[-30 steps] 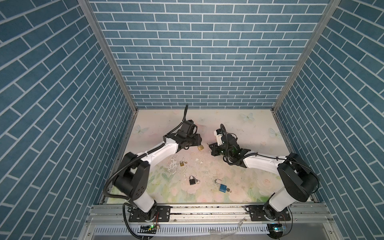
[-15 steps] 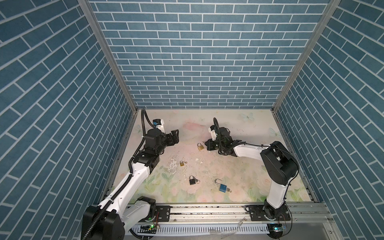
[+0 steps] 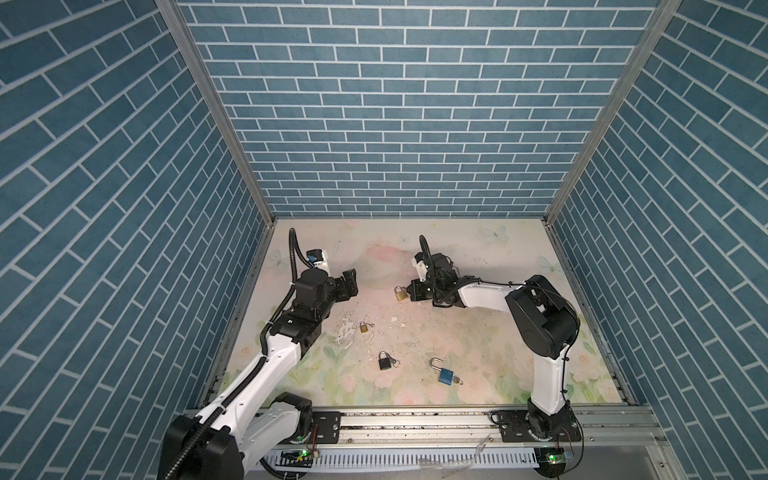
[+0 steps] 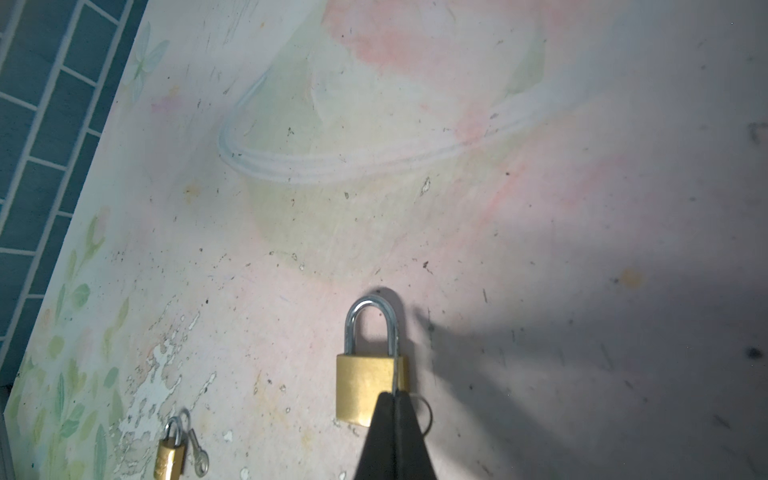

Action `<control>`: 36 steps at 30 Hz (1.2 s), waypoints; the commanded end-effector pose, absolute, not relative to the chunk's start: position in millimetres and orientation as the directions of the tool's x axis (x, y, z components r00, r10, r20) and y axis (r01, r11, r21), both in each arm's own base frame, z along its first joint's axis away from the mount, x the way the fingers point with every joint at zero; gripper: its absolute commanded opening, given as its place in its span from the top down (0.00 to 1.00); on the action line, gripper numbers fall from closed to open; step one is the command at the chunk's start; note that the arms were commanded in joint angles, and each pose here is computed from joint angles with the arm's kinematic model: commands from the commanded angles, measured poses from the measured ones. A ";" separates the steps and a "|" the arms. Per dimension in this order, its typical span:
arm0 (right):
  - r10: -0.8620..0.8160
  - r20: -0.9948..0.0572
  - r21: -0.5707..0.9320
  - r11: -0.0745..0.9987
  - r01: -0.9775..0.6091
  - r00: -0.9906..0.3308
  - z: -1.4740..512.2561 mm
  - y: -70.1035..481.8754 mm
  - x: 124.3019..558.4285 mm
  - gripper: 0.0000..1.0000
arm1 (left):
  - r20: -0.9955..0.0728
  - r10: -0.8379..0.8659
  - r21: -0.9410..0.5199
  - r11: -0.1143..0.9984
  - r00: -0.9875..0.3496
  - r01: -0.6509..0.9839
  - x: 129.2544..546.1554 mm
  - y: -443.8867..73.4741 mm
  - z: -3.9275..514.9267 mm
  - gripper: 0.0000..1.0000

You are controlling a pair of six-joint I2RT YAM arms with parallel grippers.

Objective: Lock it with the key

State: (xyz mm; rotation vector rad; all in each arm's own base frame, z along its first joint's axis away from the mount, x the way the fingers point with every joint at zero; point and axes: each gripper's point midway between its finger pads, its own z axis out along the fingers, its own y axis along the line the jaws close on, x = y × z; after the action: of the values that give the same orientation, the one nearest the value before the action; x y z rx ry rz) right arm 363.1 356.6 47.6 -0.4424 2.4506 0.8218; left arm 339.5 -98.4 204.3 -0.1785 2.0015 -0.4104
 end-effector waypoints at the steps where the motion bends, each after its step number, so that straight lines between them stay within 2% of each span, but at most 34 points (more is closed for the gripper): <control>1: -0.162 -0.557 0.452 0.764 -0.461 -0.814 43.8 357.0 365.4 0.95 | -0.861 -0.277 -0.339 0.938 -0.427 0.076 338.4 -101.1 209.5 0.12; 7: -0.162 -0.563 0.444 0.768 -0.462 -0.811 47.8 356.5 367.1 0.79 | -0.869 -0.241 -0.323 0.938 -0.433 0.126 336.0 -110.6 212.8 0.12; 12: -0.164 -0.580 0.422 0.778 -0.466 -0.798 56.8 354.0 370.8 0.71 | -0.869 -0.237 -0.331 0.931 -0.434 0.155 335.1 -116.2 218.1 0.12; 17: -0.142 -0.656 0.376 0.790 -0.485 -0.741 103.4 348.1 380.9 0.67 | -0.864 -0.221 -0.345 0.914 -0.452 0.214 332.7 -128.5 220.3 0.12; 21: -0.131 -0.735 0.262 0.850 -0.457 -0.665 153.8 322.5 389.5 0.62 | -0.852 -0.227 -0.379 0.890 -0.473 0.255 330.9 -140.1 221.9 0.12; 24: -0.145 -0.752 0.162 0.905 -0.394 -0.643 169.3 292.0 392.2 0.57 | -0.837 -0.216 -0.394 0.875 -0.502 0.280 330.2 -150.7 221.6 0.12; 27: -0.169 -0.731 0.080 0.941 -0.330 -0.661 166.7 261.9 390.5 0.53 | -0.832 -0.154 -0.365 0.875 -0.533 0.317 328.9 -169.6 218.8 0.13; 29: -0.173 -0.708 0.048 0.956 -0.291 -0.685 158.2 243.2 388.9 0.46 | -0.829 -0.083 -0.318 0.883 -0.553 0.345 327.5 -186.2 215.9 0.12; 32: -0.155 -0.658 0.057 0.966 -0.254 -0.737 139.9 223.4 386.1 0.41 | -0.810 0.033 -0.243 0.890 -0.586 0.386 324.3 -215.0 205.0 0.12; 36: -0.118 -0.594 0.084 0.975 -0.208 -0.796 114.4 206.4 388.1 0.40 | -0.778 0.079 -0.245 0.875 -0.623 0.417 319.8 -243.4 191.7 0.12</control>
State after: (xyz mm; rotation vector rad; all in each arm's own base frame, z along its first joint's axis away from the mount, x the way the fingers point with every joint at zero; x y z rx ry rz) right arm 397.6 224.9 145.0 -0.2429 2.3821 0.2588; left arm 324.1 -240.6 203.6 0.3241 2.1539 -0.5759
